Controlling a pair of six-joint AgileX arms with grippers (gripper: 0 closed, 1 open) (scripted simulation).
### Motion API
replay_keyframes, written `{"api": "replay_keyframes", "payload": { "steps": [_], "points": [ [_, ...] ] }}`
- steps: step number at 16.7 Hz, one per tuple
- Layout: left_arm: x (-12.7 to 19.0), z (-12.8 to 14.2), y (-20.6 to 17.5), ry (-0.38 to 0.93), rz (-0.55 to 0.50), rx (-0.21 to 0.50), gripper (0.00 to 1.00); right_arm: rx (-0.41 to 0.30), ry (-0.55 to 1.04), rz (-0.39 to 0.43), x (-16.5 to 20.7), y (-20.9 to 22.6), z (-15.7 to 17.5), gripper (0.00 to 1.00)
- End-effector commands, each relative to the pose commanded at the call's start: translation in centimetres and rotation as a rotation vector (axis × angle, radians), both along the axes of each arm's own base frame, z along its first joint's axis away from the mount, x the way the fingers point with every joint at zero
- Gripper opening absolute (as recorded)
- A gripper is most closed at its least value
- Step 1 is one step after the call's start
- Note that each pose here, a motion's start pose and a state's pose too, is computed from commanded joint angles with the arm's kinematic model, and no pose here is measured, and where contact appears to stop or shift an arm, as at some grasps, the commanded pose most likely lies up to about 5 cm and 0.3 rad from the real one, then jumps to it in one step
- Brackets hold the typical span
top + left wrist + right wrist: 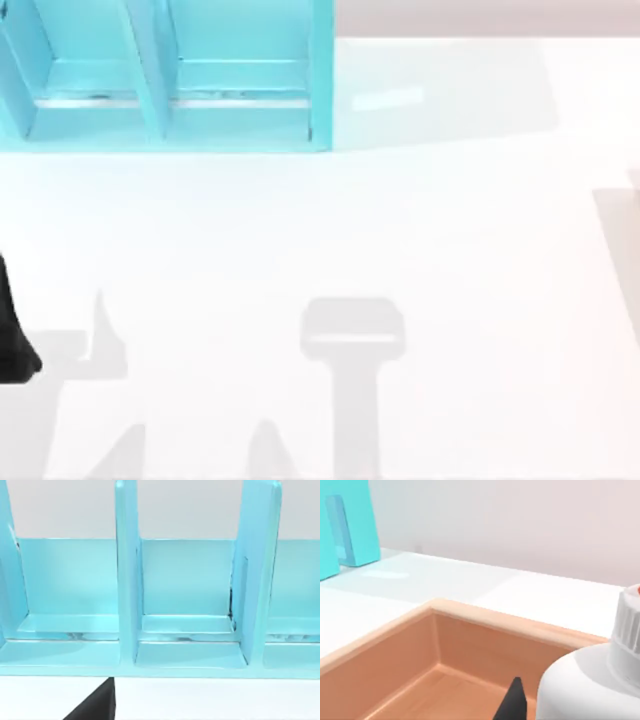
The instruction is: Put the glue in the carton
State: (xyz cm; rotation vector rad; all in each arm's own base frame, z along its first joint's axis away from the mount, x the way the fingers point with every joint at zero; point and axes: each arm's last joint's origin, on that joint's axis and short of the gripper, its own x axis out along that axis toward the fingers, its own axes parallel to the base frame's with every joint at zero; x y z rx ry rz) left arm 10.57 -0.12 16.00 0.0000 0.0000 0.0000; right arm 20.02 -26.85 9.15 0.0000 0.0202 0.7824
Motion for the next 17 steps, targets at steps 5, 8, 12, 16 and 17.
{"api": "replay_keyframes", "payload": {
  "steps": [5, 8, 12, 16, 17],
  "points": [
    [0.0, 0.0, 0.0, 0.0, 0.0, 0.0, 1.0, -0.001, -0.003, -0.011, -1.6, -1.0, -0.2, 0.0],
    [0.0, 0.0, 0.0, 0.0, 0.0, 0.0, 1.0, 0.031, 0.016, -0.238, 1.0, -4.8, -0.3, 0.0],
    [0.0, 0.0, 0.0, 0.0, 0.0, 0.0, 1.0, -0.046, -0.039, -0.185, 2.0, -4.3, 1.3, 0.0],
    [0.0, 0.0, 0.0, 0.0, 0.0, 0.0, 1.0, -0.187, -0.137, -0.088, 3.2, -3.5, 3.0, 0.0],
    [0.0, 0.0, 0.0, 0.0, 0.0, 0.0, 1.0, -0.208, -0.152, -0.075, 3.4, -3.4, 3.1, 0.0]
  ]
}}
